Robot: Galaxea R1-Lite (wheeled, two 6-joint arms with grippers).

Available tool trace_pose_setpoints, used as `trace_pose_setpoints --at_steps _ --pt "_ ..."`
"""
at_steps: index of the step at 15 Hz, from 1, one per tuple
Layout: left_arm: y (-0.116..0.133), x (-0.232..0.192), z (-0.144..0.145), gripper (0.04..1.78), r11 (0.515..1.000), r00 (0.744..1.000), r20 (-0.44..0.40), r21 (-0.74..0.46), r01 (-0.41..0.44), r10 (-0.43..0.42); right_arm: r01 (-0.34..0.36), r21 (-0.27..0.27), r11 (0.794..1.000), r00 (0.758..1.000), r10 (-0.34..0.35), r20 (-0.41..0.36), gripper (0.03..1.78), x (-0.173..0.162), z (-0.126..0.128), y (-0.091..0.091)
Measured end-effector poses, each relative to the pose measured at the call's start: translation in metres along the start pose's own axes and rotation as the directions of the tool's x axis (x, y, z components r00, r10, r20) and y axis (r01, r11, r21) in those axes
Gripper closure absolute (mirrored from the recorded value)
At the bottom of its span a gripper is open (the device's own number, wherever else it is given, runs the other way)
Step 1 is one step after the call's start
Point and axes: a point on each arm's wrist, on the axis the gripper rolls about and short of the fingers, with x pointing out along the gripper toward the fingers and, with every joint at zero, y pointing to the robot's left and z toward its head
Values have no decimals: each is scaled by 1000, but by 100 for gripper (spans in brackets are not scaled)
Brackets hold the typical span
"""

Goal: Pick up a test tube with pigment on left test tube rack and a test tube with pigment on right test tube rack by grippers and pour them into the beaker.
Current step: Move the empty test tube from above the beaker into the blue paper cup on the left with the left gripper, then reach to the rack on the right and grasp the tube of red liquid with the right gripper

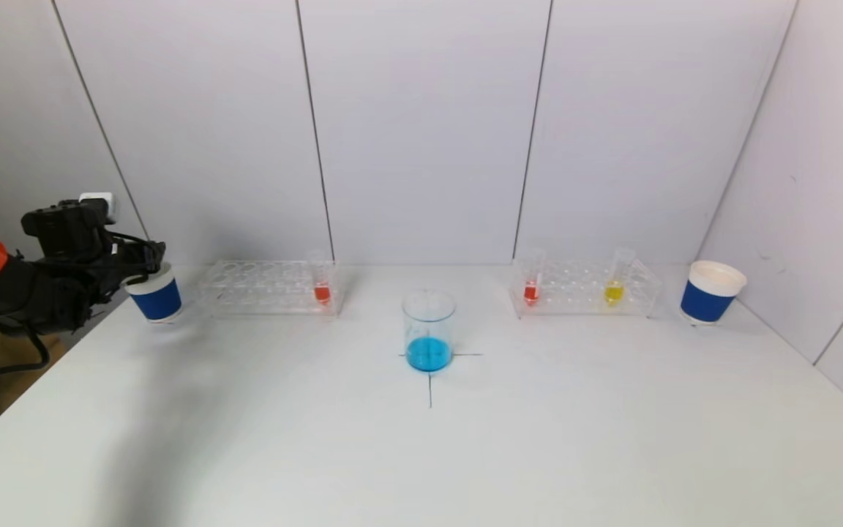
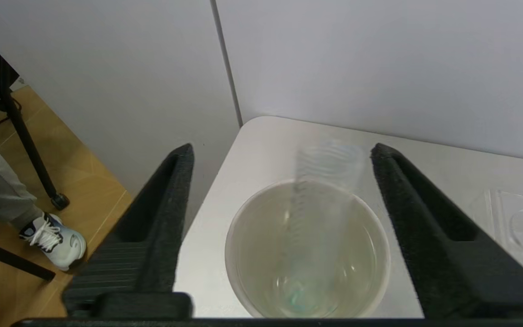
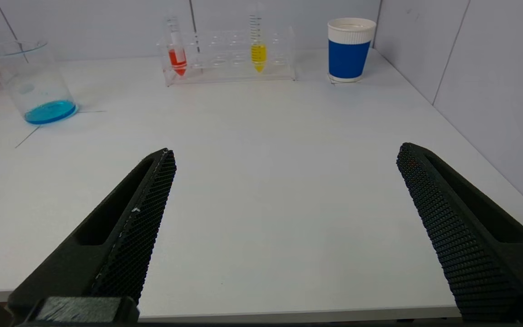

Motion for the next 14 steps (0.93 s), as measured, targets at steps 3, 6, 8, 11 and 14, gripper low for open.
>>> trace_pose_setpoints --at_steps 3,6,8,11,14 --pt "0 -3 5 14 1000 1000 9 0 1 -1 0 0 1000 1000 0 0 4 0 0 0" --pt "0 -10 14 5 1000 1000 21 0 2 -2 0 0 1000 1000 0 0 4 0 0 0" --pt "1 -18 25 6 1000 999 39 -1 3 -3 0 0 1000 1000 0 0 4 0 0 0" --pt "-1 -45 48 6 999 998 56 -2 38 -38 0 0 1000 1000 0 0 4 0 0 0" --pt "-9 -89 69 6 997 994 78 2 80 -79 0 0 1000 1000 0 0 4 0 0 0"
